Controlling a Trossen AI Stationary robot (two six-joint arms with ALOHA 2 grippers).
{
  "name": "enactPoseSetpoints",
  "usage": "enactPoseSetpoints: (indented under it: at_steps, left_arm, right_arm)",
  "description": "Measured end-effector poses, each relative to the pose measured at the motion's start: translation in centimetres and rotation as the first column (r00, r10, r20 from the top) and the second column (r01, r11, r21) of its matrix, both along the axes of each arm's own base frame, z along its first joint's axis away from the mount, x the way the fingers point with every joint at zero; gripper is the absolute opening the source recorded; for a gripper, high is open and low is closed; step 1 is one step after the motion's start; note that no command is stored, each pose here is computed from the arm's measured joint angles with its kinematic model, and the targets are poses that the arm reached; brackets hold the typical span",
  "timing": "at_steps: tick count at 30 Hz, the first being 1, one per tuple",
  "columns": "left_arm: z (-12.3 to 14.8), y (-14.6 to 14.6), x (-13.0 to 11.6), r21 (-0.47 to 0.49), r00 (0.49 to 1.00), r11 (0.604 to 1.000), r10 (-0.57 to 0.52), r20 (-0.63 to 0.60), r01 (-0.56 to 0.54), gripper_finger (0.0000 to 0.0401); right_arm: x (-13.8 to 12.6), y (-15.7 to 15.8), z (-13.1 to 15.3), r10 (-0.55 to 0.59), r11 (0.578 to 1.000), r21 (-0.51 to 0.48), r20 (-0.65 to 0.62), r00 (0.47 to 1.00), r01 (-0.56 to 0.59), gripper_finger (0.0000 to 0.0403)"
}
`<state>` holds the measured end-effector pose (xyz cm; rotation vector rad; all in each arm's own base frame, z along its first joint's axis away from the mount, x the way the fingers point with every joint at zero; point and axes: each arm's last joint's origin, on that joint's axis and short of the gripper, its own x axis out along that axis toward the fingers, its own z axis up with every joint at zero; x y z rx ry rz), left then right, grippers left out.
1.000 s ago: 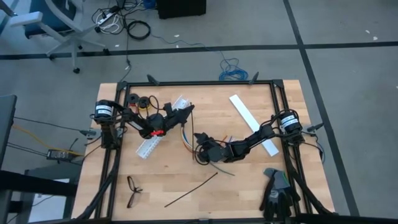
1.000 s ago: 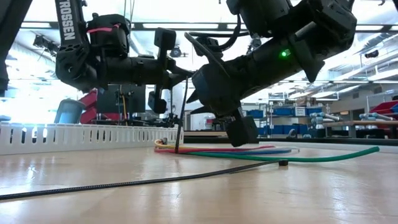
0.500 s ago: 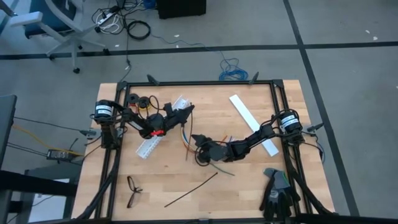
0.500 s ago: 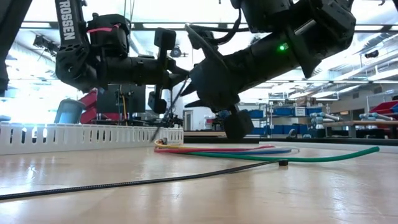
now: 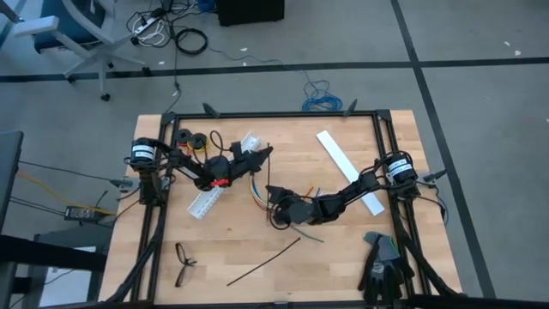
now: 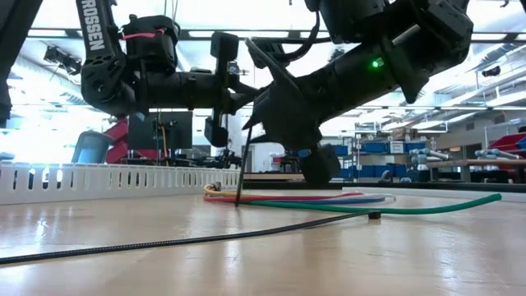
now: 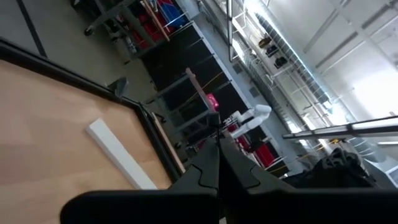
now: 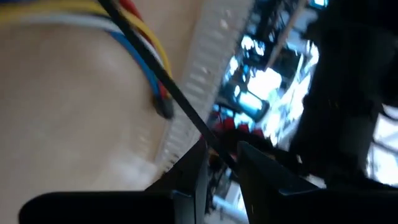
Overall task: Ziptie cables
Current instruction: Insert the black zip tie into the lock head
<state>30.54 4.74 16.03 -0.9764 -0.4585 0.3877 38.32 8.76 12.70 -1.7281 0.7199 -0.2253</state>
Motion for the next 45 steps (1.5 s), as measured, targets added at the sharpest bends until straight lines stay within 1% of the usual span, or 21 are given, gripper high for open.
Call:
enactPoseSetpoints:
  at_steps: [6,12,17,19,25,27,29,32,33,34,35,37,40,42,44,45]
  left_arm:
    - [0.3,0.0,0.3,0.002,1.0,1.0,-0.007,0.015,0.007,0.0004]
    - [0.8,0.1,0.7,0.005,0.999,1.0,-0.01,0.037,0.01,0.0004]
    - [1.4,0.1,1.2,0.022,0.998,0.999,-0.027,0.056,0.026,0.0004]
    - [1.6,0.1,1.4,0.033,0.998,0.999,-0.029,0.061,0.027,0.0004]
    - [2.0,0.1,1.6,0.061,0.998,0.998,-0.021,0.062,0.018,0.0004]
    - [2.1,0.2,1.6,0.1,0.999,0.995,-0.009,0.053,0.004,0.0004]
    - [2.2,0.2,1.5,0.177,1.0,0.984,0.015,0.02,-0.018,0.0004]
    - [2.4,0.1,1.5,0.309,0.999,0.951,0.032,-0.022,-0.023,0.0003]
    - [2.4,0.0,1.5,0.354,0.999,0.935,0.025,-0.04,-0.009,0.0003]
    - [2.5,0.0,1.5,0.393,0.998,0.92,0.017,-0.056,0.006,0.0003]
    - [2.4,-0.1,1.5,0.424,0.997,0.905,0.011,-0.071,0.02,0.0003]
    - [2.2,-0.3,1.4,0.472,0.995,0.88,-0.005,-0.101,0.052,0.0003]
    - [1.6,-0.7,0.9,0.509,0.99,0.855,-0.032,-0.135,0.097,0.0002]
    - [1.1,-1.1,0.5,0.525,0.985,0.841,-0.053,-0.164,0.133,0.0002]
    - [0.6,-1.7,0.1,0.552,0.977,0.814,-0.081,-0.199,0.18,0.0002]
    - [0.4,-2.1,0.0,0.566,0.972,0.799,-0.094,-0.214,0.202,0.0002]
  right_arm:
    - [-0.3,0.7,-1.0,0.129,0.991,0.044,-0.105,0.986,-0.125,0.0074]
    - [-0.4,1.3,-1.2,0.209,0.976,0.09,-0.119,0.971,-0.199,0.0074]
    - [-0.4,1.3,-1.2,0.222,0.97,0.13,-0.111,0.969,-0.207,0.0069]
    - [-0.5,1.3,-1.3,0.219,0.968,0.148,-0.108,0.97,-0.203,0.0058]
    - [-0.7,1.4,-1.6,0.214,0.959,0.215,-0.112,0.97,-0.187,0.0005]
    - [-0.7,1.5,-1.6,0.206,0.954,0.24,-0.096,0.974,-0.179,0.0004]
    - [-0.7,1.5,-1.6,0.184,0.945,0.285,-0.063,0.981,-0.159,0.0004]
    - [-0.6,1.3,-1.4,0.083,0.913,0.398,0.04,0.996,-0.092,0.0001]
    - [-0.6,1.2,-1.2,0.038,0.896,0.44,0.076,0.996,-0.068,0.0001]
    - [-0.6,1.0,-1.0,-0.005,0.87,0.491,0.11,0.994,-0.05,0.0001]
    - [-0.6,0.9,-0.7,-0.037,0.83,0.556,0.141,0.989,-0.048,0.0001]
    - [-0.9,1.0,-0.1,-0.079,0.744,0.665,0.178,0.981,-0.061,0.0001]
    - [-1.8,0.6,2.0,-0.121,0.596,0.792,0.25,0.961,-0.131,0.0]
    - [-2.7,0.0,2.7,-0.166,0.509,0.848,0.265,0.95,-0.148,0.0]
    - [-3.8,-1.0,3.0,-0.207,0.424,0.894,0.253,0.945,-0.146,0.0]
    - [-4.3,-1.4,3.3,-0.22,0.367,0.915,0.262,0.939,-0.169,0.0]
